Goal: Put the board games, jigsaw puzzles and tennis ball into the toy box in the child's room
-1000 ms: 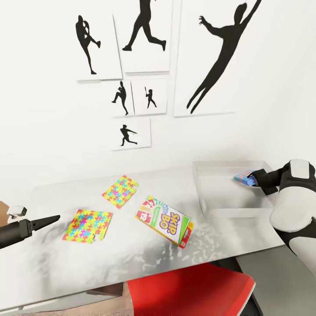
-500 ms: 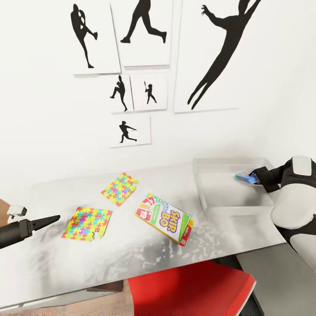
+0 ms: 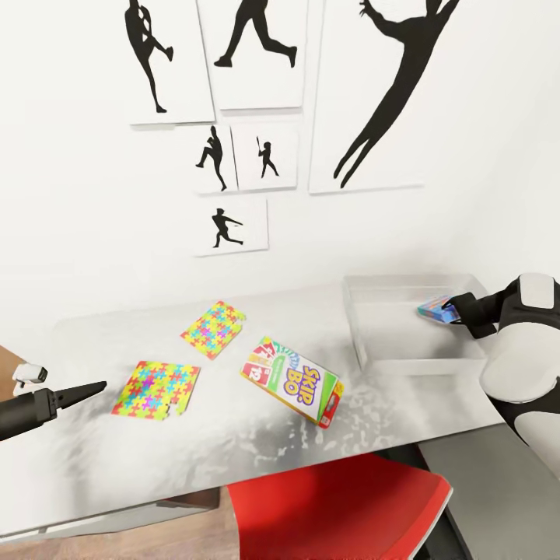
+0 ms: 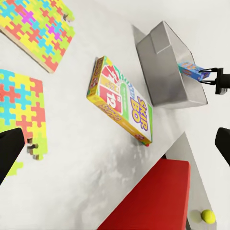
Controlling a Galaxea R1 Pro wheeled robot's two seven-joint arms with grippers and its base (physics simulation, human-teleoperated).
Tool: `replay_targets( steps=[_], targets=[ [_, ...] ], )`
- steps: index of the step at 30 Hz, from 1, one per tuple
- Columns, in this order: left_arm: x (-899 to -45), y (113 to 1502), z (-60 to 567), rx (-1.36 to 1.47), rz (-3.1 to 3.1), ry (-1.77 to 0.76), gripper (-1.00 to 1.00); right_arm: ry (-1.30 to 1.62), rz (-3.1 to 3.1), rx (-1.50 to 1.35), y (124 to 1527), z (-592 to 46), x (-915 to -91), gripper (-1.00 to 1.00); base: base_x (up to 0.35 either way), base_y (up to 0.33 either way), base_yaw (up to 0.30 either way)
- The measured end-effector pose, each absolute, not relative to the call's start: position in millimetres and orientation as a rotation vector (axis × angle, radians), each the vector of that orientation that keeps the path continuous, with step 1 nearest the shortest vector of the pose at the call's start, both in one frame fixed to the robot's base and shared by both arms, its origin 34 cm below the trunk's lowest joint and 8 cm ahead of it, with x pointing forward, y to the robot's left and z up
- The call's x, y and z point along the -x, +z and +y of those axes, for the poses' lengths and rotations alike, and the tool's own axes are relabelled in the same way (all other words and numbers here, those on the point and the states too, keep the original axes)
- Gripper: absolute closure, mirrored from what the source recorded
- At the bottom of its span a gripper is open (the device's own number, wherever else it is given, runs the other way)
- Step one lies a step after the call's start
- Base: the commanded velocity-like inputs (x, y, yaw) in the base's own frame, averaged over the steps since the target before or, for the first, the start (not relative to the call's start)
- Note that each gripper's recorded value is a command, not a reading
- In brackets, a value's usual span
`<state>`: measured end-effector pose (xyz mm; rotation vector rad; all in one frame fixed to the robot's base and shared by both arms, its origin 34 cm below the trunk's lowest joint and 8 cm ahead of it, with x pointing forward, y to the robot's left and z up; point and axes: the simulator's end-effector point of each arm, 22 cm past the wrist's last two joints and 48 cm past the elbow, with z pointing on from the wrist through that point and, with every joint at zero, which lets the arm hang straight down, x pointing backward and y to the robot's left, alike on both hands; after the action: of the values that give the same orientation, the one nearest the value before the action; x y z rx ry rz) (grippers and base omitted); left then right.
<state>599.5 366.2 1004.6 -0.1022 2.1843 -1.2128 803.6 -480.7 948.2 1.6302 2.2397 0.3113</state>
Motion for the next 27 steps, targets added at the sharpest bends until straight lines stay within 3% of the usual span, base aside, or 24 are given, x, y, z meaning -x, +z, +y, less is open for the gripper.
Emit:
replay_targets(
  steps=[27],
  targets=[
    [-599.7,998.7,367.3,0.112,2.194,-1.213,-1.0,0.362,2.224,-1.65,941.9,-476.9,-808.0,1.0,-0.001,0.009,0.0]
  ],
)
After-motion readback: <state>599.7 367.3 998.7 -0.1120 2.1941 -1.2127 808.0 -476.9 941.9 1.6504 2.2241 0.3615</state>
